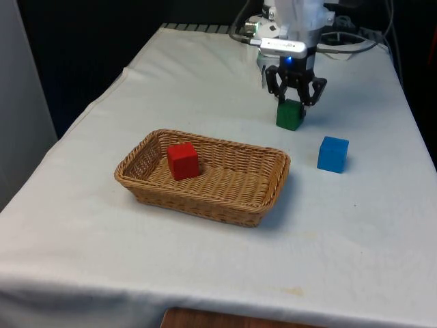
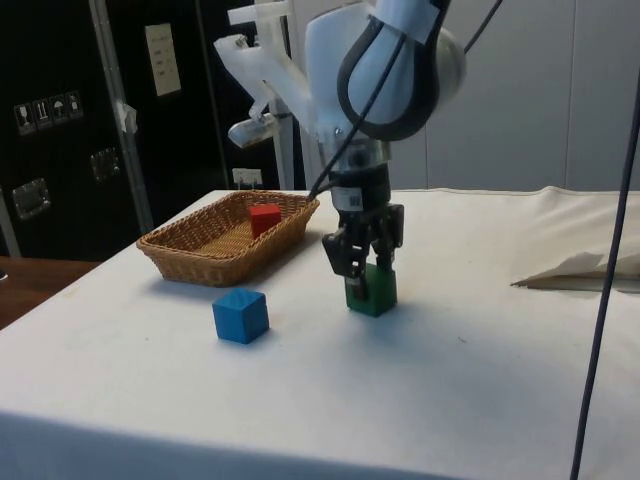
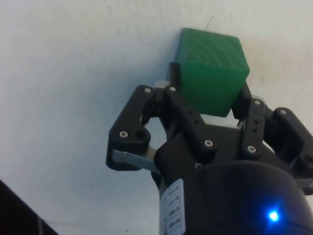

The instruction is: Pick up exactly two blocks and place them into the basket.

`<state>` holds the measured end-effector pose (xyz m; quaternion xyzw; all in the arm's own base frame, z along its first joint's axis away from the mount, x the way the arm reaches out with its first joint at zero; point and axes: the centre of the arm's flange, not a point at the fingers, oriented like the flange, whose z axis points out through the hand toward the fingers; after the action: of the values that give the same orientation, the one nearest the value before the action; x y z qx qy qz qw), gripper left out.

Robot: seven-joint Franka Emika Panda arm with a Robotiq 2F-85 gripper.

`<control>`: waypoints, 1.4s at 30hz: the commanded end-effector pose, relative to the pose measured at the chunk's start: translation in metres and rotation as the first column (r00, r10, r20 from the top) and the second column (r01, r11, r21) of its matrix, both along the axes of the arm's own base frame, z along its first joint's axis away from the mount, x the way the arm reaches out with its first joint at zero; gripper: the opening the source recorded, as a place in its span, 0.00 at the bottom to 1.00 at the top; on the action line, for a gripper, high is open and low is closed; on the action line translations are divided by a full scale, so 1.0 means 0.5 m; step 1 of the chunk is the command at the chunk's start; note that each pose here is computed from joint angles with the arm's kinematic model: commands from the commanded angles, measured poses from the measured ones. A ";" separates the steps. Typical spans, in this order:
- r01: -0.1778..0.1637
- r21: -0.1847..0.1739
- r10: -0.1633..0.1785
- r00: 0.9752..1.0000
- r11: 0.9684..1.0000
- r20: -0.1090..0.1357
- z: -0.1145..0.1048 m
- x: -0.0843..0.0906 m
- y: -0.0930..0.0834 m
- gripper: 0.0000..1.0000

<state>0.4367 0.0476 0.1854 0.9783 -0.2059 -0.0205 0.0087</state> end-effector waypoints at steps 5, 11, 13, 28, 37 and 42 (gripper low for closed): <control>0.026 0.013 -0.026 1.000 1.000 0.002 0.025 0.006 -0.010 0.00; 0.046 0.029 -0.046 0.999 0.999 0.012 0.047 0.012 -0.015 0.00; 0.056 0.038 -0.056 0.998 0.998 0.016 0.057 0.016 -0.018 0.00; 0.071 0.080 -0.075 0.996 0.994 0.042 0.103 0.039 -0.023 0.00; 0.065 0.100 -0.071 0.996 0.993 0.059 0.138 0.067 -0.022 0.00; 0.055 0.111 -0.062 0.996 0.992 0.065 0.164 0.090 -0.023 0.00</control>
<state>0.4830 0.0373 0.2651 0.9709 -0.2327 0.0042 -0.0564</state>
